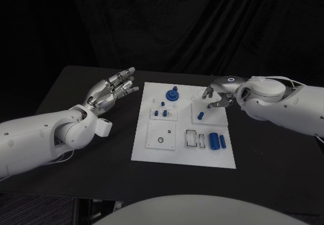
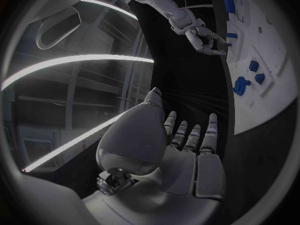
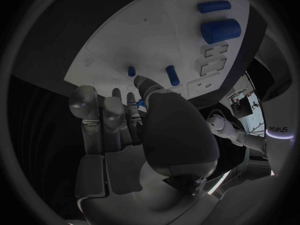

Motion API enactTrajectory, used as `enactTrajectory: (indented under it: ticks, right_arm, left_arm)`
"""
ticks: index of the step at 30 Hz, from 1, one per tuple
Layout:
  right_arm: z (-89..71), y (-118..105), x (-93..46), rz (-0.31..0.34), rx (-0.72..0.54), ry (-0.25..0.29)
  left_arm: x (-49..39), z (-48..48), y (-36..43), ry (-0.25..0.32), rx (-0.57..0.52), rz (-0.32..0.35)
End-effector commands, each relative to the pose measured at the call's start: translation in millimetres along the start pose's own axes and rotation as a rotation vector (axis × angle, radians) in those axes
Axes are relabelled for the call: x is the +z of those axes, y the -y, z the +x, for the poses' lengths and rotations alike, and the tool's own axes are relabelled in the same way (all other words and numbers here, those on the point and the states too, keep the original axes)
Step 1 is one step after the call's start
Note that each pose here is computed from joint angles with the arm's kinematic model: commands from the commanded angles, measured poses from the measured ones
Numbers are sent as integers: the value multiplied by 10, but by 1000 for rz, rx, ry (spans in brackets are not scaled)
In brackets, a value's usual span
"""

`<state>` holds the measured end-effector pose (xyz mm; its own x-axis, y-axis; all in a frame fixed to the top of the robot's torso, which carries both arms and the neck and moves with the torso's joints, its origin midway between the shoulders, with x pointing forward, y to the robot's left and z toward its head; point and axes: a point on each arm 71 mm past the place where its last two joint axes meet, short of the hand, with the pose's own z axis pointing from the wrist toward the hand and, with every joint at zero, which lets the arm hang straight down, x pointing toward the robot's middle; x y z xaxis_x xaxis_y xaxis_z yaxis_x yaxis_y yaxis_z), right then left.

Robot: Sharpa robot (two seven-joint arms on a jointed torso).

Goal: Assemble the parts on the task board

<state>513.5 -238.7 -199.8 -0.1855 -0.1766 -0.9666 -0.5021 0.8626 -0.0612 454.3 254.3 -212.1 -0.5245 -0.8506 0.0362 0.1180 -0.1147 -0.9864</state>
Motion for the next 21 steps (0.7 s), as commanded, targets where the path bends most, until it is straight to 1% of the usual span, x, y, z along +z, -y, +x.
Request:
enactTrajectory:
  ticks: [1, 12, 21]
  right_arm:
    - [18, 32, -4, 16, -12, 11]
    - [91, 53, 13, 16, -9, 14]
    - [150, 21, 39, -2, -3, 16]
  left_arm:
    - [-4, 23, 109, -26, -14, 165]
    - [-14, 16, 98, -39, -10, 153]
    - [-14, 7, 82, -46, -15, 143]
